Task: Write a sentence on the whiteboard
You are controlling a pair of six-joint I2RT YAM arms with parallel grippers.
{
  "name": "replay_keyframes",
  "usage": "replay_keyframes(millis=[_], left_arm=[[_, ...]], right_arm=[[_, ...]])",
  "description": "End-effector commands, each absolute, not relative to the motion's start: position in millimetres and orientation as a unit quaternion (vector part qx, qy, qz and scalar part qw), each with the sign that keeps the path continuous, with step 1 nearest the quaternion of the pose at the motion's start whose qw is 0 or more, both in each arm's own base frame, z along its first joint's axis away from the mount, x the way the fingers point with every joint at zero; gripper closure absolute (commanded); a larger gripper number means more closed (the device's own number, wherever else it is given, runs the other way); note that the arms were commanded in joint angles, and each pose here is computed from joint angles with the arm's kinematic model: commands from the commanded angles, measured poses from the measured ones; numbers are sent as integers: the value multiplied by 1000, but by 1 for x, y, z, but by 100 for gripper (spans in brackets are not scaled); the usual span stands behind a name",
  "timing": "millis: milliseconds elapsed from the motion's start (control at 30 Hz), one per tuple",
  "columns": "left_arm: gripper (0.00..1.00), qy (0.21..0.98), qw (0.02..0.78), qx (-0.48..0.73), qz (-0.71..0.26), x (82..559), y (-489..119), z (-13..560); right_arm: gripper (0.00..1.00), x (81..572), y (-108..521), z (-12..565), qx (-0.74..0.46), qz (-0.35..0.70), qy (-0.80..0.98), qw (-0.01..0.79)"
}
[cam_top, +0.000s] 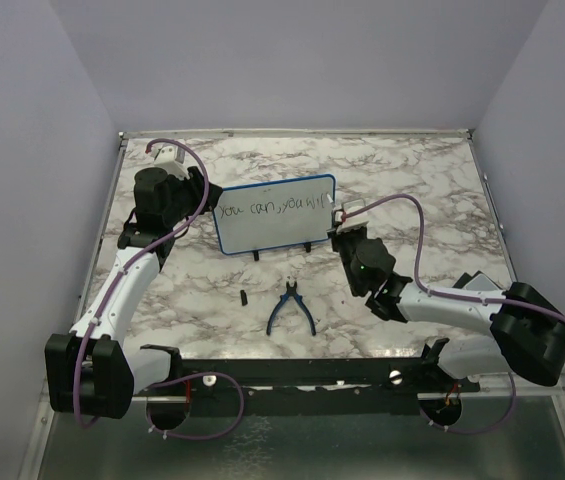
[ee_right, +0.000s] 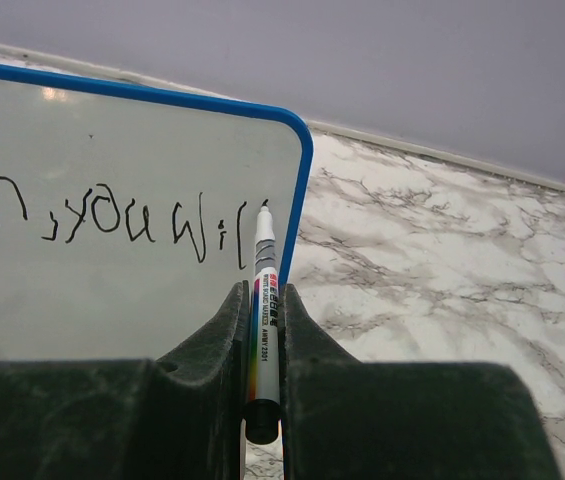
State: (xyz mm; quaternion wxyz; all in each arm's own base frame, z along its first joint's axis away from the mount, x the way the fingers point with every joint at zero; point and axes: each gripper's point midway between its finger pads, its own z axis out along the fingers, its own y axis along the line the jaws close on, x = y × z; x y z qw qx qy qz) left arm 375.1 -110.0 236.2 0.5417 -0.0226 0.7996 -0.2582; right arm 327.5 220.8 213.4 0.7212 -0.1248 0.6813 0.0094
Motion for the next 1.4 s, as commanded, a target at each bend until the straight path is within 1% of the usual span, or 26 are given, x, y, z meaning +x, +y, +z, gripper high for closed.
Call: replay_keyframes(millis=[0, 700, 967, 1233, 1367], left_arm=[[60, 799, 538, -11, -269, 368, -115, 236], [60, 798, 539, -10, -269, 368, -115, 237], [60, 798, 538, -10, -269, 368, -115, 237], [60, 798, 539, -10, -270, 368, -115, 238], [60, 798, 539, -11, -270, 368, -115, 238]], right_arm=[[99, 330, 222, 213, -115, 14, 683, 721], [99, 319, 212, 182, -110, 18, 718, 687], [99, 320, 208, 194, -106, 7, 708, 698], [99, 315, 213, 214, -117, 38, 693, 710], [99, 316, 210, 213, -112, 28, 697, 708]])
